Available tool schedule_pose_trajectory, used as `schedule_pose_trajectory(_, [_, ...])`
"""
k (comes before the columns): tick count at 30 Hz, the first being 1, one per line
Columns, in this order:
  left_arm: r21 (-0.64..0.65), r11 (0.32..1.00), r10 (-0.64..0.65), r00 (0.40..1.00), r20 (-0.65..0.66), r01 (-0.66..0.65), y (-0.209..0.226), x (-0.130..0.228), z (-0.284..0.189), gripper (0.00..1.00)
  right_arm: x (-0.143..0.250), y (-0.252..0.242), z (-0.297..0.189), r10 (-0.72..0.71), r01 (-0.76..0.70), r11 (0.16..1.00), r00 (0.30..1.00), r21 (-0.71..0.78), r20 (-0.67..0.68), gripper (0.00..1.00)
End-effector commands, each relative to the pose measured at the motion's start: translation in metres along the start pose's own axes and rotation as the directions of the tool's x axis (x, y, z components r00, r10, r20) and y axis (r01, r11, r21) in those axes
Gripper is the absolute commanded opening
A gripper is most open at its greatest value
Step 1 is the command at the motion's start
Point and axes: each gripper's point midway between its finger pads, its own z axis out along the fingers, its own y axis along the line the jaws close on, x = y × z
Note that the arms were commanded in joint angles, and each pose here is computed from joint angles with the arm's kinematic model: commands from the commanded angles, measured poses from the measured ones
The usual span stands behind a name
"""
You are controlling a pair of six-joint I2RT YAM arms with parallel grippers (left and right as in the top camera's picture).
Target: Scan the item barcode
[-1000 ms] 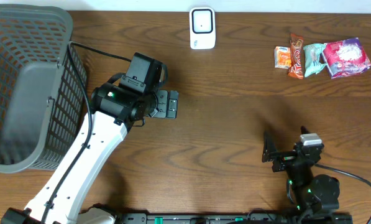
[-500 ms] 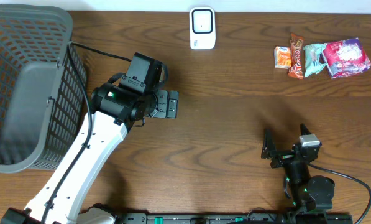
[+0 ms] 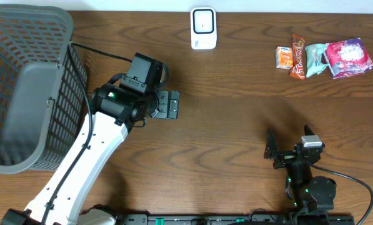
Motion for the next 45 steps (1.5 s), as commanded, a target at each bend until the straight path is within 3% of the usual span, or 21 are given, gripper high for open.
schedule_pose_trajectory(1, [-0.005, 1.000, -0.002, 1.000, -0.002, 0.002, 0.0018, -0.0004, 0.0001, 0.98, 0.0007, -0.0057, -0.0004, -0.022, 0.022, 0.999, 1.000, 0.028, 0.002, 0.99])
schedule_pose_trajectory(45, [-0.028, 1.000, -0.001, 1.000, 0.000, 0.001, 0.0060, -0.0006, -0.0001, 0.98, 0.0000, -0.0041, -0.0003, -0.021, 0.021, 1.000, 1.000, 0.019, 0.005, 0.99])
